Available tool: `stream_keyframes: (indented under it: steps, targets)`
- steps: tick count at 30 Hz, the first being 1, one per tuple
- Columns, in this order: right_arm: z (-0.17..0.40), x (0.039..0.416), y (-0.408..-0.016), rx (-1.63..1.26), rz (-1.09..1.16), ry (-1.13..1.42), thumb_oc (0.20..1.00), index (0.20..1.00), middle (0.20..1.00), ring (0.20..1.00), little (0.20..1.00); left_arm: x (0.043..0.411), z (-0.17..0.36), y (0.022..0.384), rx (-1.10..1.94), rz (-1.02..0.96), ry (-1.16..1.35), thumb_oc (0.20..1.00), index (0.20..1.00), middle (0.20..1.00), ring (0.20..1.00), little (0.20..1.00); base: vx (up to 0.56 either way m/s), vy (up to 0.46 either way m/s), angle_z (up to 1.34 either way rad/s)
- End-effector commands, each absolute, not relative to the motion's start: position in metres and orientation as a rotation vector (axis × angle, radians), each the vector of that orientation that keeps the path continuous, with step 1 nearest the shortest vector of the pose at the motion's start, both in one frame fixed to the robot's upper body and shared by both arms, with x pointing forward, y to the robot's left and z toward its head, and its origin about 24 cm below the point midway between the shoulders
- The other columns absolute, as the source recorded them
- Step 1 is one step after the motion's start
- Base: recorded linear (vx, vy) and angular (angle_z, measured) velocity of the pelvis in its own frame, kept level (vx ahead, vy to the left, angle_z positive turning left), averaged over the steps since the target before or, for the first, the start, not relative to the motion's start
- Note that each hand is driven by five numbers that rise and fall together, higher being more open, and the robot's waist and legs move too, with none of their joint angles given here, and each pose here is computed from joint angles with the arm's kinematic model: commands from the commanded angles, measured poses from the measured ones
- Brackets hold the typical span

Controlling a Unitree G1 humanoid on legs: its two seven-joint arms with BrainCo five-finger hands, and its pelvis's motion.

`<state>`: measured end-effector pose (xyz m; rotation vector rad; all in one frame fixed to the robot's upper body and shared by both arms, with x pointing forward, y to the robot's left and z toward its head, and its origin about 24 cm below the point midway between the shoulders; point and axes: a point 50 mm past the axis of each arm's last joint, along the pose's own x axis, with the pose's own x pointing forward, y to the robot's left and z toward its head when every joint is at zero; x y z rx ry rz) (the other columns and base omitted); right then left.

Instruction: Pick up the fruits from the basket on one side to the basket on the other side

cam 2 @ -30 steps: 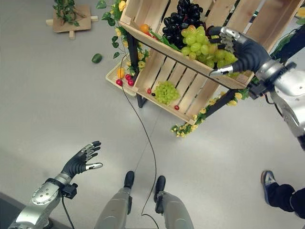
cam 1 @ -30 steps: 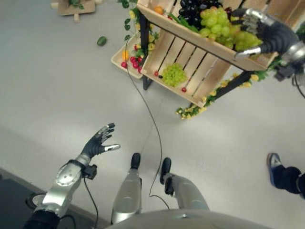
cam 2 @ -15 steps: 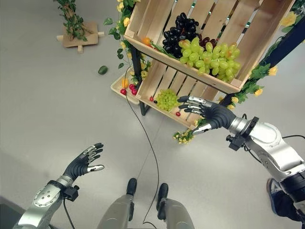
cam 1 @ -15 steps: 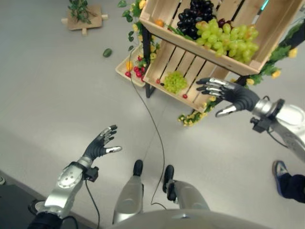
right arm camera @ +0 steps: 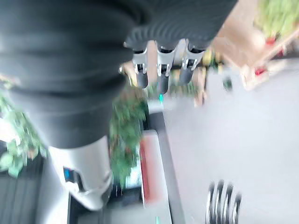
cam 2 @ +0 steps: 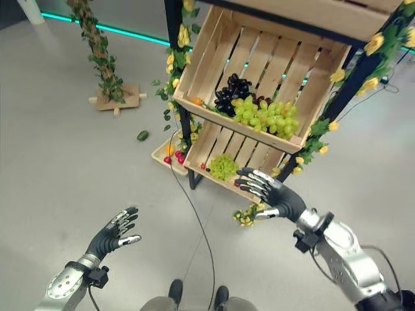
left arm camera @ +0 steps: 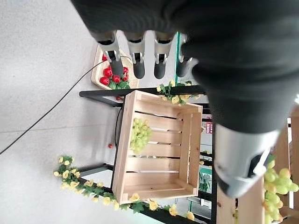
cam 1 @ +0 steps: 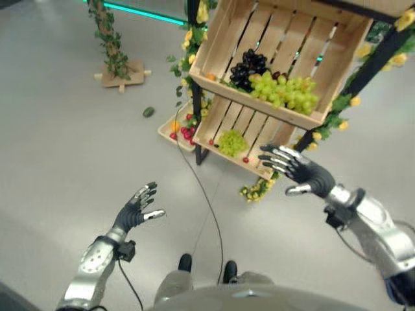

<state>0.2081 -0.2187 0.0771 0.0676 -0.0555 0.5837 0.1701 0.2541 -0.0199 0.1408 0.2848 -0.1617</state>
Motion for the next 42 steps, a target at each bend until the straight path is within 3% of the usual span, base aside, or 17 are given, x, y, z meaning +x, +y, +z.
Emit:
stream_keyframes:
  steps: [1, 8, 18, 28, 33, 42]
  targets:
    - [0.080, 0.202, -0.227, 0.042, 0.427, -0.182, 1.000, 1.000, 1.000, 1.000, 1.000, 0.168, -0.009, 0.270, 0.205, -0.089, 0.213, 1.000, 1.000, 1.000, 1.000, 1.000, 0.08, 0.027, -0.09]
    - [0.030, 0.175, -0.243, 0.054, 0.171, -0.035, 1.000, 1.000, 1.000, 1.000, 1.000, 0.153, -0.018, 0.270, 0.166, -0.013, 0.219, 1.000, 1.000, 1.000, 1.000, 1.000, 0.03, 0.022, -0.22]
    - [-0.021, 0.154, -0.246, -0.019, 0.061, 0.187, 1.000, 1.000, 1.000, 1.000, 1.000, 0.151, -0.021, 0.262, 0.142, 0.024, 0.193, 1.000, 1.000, 1.000, 1.000, 1.000, 0.01, 0.007, -0.09]
    - [-0.020, 0.158, -0.240, -0.043, 0.088, 0.179, 1.000, 1.000, 1.000, 1.000, 1.000, 0.145, -0.023, 0.265, 0.158, 0.039, 0.210, 1.000, 1.000, 1.000, 1.000, 1.000, -0.02, -0.047, 0.06]
    - [-0.006, 0.173, -0.251, -0.132, 0.065, 0.111, 1.000, 1.000, 1.000, 1.000, 1.000, 0.167, -0.012, 0.260, 0.168, 0.005, 0.135, 1.000, 1.000, 1.000, 1.000, 1.000, -0.27, -0.073, 0.49]
    - [0.009, 0.186, -0.269, -0.221, -0.081, 0.035, 1.000, 1.000, 1.000, 1.000, 1.000, 0.196, -0.005, 0.255, 0.135, 0.055, 0.056, 1.000, 1.000, 1.000, 1.000, 1.000, -0.20, 0.006, 1.63]
